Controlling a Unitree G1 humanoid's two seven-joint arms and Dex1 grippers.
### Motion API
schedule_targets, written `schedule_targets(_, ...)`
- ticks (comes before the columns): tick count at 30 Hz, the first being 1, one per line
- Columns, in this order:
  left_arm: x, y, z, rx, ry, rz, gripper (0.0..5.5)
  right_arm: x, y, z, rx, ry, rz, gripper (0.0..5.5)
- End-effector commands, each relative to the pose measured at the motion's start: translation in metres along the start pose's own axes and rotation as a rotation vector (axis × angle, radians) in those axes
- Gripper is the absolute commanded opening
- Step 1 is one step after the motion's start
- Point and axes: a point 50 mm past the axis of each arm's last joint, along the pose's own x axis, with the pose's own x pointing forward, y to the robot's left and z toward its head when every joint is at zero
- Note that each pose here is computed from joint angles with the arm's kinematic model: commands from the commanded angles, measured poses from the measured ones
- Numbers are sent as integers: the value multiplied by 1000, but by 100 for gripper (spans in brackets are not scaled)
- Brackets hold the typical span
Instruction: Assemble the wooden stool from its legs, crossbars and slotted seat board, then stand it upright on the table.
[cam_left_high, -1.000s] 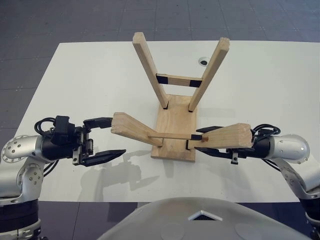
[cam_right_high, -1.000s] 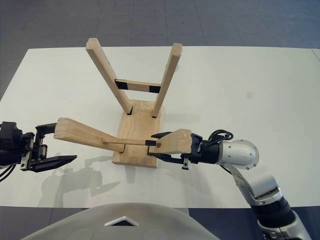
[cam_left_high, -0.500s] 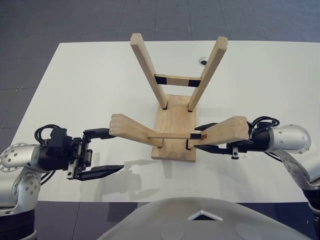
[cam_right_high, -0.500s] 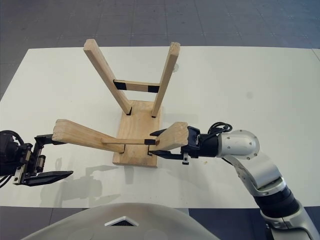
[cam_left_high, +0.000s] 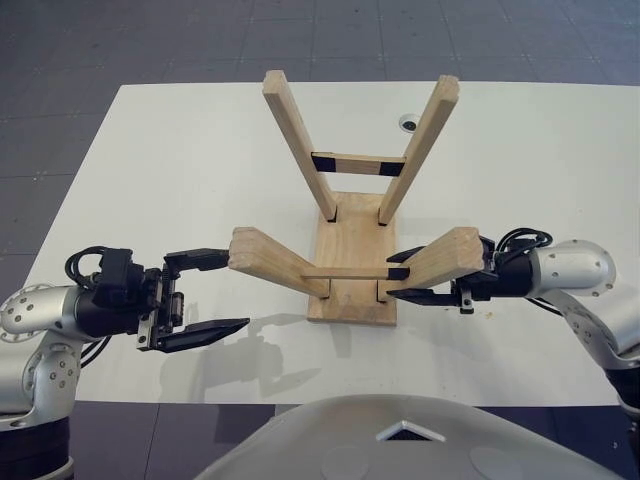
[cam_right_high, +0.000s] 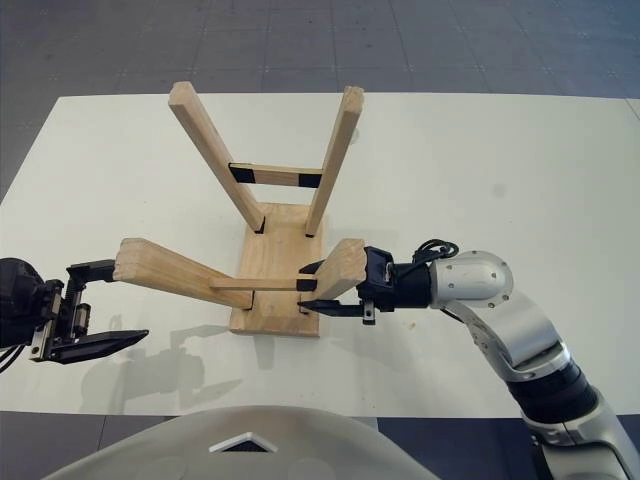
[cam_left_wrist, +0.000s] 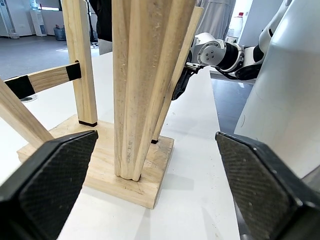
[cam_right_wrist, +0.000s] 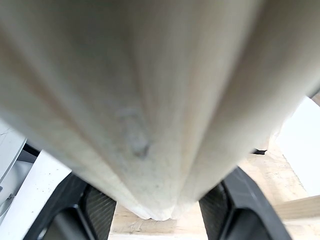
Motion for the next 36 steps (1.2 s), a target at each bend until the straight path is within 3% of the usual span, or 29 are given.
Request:
schedule_targets(1, 9, -1, 7, 26, -9, -13, 437, 13, 22, -43, 184, 223, 89, 206)
schedule_targets(6, 32, -5, 7, 46, 4, 19, 437, 31, 19, -41, 140, 241, 83, 206)
schedule_targets(10, 32, -8, 7, 80, 34, 60, 437, 33, 20, -44, 143, 250, 82, 206)
schedule_targets(14, 19, 23, 28, 152, -92, 378, 437, 33, 18, -47, 159, 248, 55, 206)
schedule_targets(21, 21, 24, 65, 229, -276, 560, 437, 35, 14, -56, 186, 248, -9, 206)
schedule_targets(29, 42, 9, 88, 227, -340, 661, 437, 38, 9, -62, 198, 247, -59, 206)
schedule_targets(34, 67, -18, 96, 274, -349, 691, 437, 40, 5, -64, 201, 240, -80, 206)
schedule_targets(36, 74, -26, 100, 340, -333, 694, 406, 40, 4, -64, 203, 237, -85, 206)
